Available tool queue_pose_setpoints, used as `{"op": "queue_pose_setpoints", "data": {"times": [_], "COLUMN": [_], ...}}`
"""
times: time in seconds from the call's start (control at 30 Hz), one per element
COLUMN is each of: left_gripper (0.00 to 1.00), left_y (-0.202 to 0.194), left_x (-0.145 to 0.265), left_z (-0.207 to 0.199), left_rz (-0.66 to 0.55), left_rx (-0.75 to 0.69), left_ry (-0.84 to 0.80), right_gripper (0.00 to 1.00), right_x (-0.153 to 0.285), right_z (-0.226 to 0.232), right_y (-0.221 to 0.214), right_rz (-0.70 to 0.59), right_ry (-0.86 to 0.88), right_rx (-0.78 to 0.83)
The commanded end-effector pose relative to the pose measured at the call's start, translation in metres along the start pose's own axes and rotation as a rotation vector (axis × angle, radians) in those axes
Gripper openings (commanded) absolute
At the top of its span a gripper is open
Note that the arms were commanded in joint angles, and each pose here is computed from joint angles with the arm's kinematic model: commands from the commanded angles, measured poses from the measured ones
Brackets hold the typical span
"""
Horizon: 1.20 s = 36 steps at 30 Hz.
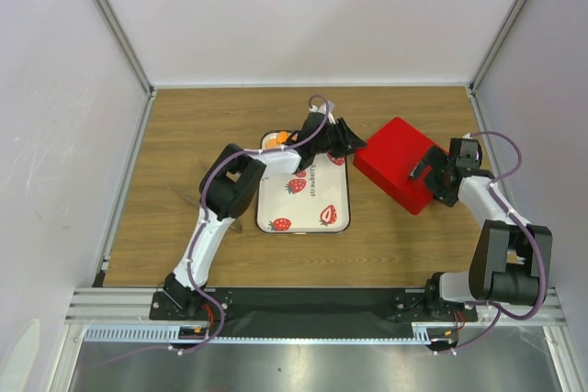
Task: Pack the cookies
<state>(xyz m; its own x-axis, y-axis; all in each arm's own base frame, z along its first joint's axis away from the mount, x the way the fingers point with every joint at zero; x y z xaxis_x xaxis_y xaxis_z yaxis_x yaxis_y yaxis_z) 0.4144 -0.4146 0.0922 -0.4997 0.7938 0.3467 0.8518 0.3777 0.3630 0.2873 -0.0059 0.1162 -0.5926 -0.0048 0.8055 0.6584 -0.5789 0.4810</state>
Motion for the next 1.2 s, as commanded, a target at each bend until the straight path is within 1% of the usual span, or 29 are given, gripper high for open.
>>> {"op": "queue_pose_setpoints", "data": {"times": [0.0,0.2,0.37,0.57,0.6,0.63,0.73,0.83,0.93,0.97,1.03,1.07,1.13,1.17], "left_gripper": [0.44,0.43,0.45,0.37,0.33,0.32,0.31,0.35,0.45,0.50,0.53,0.56,0.58,0.60], "left_y": [-0.034,-0.046,-0.055,-0.065,-0.067,-0.068,-0.068,-0.066,-0.055,-0.051,-0.036,-0.026,-0.010,0.001], "left_x": [-0.012,-0.018,-0.022,-0.027,-0.029,-0.029,-0.030,-0.029,-0.026,-0.025,-0.023,-0.023,-0.022,-0.022], "left_z": [0.008,0.017,0.024,0.030,0.030,0.030,0.029,0.026,0.023,0.021,0.017,0.009,0.003,-0.008], "left_rz": [0.088,0.106,0.122,0.148,0.149,0.151,0.157,0.156,0.138,0.129,0.106,0.091,0.068,0.057], "left_rx": [-0.018,-0.019,-0.017,-0.003,0.002,0.002,0.004,-0.002,-0.006,-0.008,-0.025,-0.038,-0.077,-0.095], "left_ry": [0.071,0.125,0.153,0.160,0.154,0.155,0.156,0.147,0.135,0.127,0.118,0.096,0.075,0.052], "right_gripper": [1.00,1.00,1.00,1.00,1.00,1.00,1.00,1.00,1.00,0.99,1.00,1.00,1.00,1.00], "right_x": [-0.003,-0.006,-0.010,-0.013,-0.013,-0.013,-0.015,-0.012,-0.007,-0.005,-0.002,0.000,0.003,0.004], "right_z": [0.000,-0.001,-0.002,-0.001,-0.001,0.000,0.001,0.003,0.007,0.008,0.010,0.010,0.011,0.010], "right_y": [-0.006,-0.010,-0.014,-0.018,-0.019,-0.019,-0.020,-0.018,-0.012,-0.011,-0.007,-0.005,-0.003,-0.003], "right_rz": [0.007,0.014,0.017,0.015,0.014,0.014,0.020,0.012,0.008,0.007,0.000,-0.002,-0.008,-0.009], "right_ry": [0.010,0.002,-0.011,-0.043,-0.050,-0.053,-0.053,-0.045,-0.028,-0.023,-0.004,0.002,0.026,0.030], "right_rx": [0.006,0.010,0.012,0.040,0.044,0.053,0.055,0.056,0.051,0.047,0.037,0.024,0.003,-0.003]}}
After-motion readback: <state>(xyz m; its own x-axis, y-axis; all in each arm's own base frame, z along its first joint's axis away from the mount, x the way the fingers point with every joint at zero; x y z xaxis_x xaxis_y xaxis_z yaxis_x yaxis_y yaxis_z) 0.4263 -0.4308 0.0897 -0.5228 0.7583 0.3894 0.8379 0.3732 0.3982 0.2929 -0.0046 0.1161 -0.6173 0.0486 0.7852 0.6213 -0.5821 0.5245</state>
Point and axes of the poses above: each gripper's point midway between its finger pads, its own x axis back along the fingers, its own z axis along the line the jaws close on, y = z × x, the point moved 6 cm from there along x, back along the fingers, and after that the axes turned 2 degrees about x, right-handed, at the moved point
